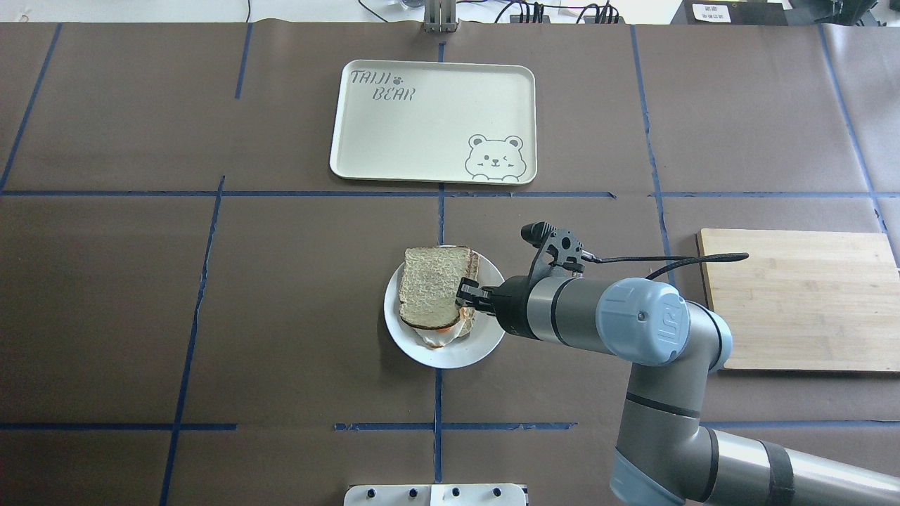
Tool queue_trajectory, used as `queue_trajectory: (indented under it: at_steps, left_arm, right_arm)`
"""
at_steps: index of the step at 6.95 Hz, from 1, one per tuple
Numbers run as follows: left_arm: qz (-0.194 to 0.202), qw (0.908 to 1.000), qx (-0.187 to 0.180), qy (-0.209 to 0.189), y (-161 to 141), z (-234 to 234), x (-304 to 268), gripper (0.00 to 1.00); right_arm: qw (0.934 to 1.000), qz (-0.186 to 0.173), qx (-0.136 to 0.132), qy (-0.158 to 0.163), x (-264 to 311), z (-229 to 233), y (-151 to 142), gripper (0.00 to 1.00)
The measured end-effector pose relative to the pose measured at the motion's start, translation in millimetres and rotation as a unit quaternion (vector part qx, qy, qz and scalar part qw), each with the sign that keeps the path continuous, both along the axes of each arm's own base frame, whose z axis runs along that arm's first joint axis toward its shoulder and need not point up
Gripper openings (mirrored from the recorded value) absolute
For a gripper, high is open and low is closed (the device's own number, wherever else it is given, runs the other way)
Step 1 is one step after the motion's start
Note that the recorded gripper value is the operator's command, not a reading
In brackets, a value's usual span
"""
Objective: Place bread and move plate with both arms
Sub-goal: 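Lift the bread with the right gripper and lower it onto the egg on the plate, then open the right gripper and withdraw the right arm back over the board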
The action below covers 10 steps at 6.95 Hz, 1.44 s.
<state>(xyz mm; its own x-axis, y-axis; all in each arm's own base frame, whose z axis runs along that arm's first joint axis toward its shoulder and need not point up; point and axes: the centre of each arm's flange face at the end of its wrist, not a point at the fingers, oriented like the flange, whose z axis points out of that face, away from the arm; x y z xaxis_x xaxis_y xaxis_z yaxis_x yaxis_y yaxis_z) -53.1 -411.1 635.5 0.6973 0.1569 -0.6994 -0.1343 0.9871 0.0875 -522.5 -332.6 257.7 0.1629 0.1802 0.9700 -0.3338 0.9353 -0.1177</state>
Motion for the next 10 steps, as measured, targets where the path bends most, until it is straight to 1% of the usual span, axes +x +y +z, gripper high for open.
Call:
queue_trajectory:
  at_steps: [1, 2, 3, 5, 6, 7, 8, 10]
  left_arm:
    - [0.000, 1.0000, 0.000, 0.000, 0.0, 0.0, 0.0, 1.00]
    - [0.000, 1.0000, 0.000, 0.000, 0.0, 0.0, 0.0, 1.00]
    - [0.000, 1.0000, 0.000, 0.000, 0.0, 0.0, 0.0, 1.00]
    - [0.000, 1.0000, 0.000, 0.000, -0.2, -0.2, 0.0, 1.00]
    - [0.000, 1.0000, 0.001, 0.000, -0.8, -0.8, 0.0, 1.00]
    - [0.000, 1.0000, 0.002, 0.000, -1.2, -1.1, 0.0, 1.00]
    - [0.000, 1.0000, 0.003, 0.000, -1.5, -1.7, 0.0, 1.00]
    - [0.000, 1.0000, 0.004, -0.001, -1.9, -3.2, 0.1, 1.00]
  right_arm:
    - [1.0000, 0.000, -0.001, 0.004, 0.1, 4.5, 0.8, 0.14]
    - [1.0000, 0.001, -0.001, 0.006, 0.7, 7.7, 0.8, 0.61]
    - [1.0000, 0.003, -0.002, 0.008, 1.4, 10.5, 0.6, 1.00]
    - [0.9997, 0.010, 0.001, 0.020, 4.6, 21.1, -1.2, 1.00]
    - [0.9992, 0.000, 0.004, 0.039, 9.6, 24.3, -9.8, 1.00]
    - [0.9974, -0.021, 0.001, 0.069, 21.2, 24.5, -30.4, 1.00]
    - [0.9934, -0.047, 0.000, 0.104, 41.3, 23.0, -58.9, 1.00]
    - [0.9805, -0.101, 0.009, 0.168, 99.7, 25.6, -109.6, 1.00]
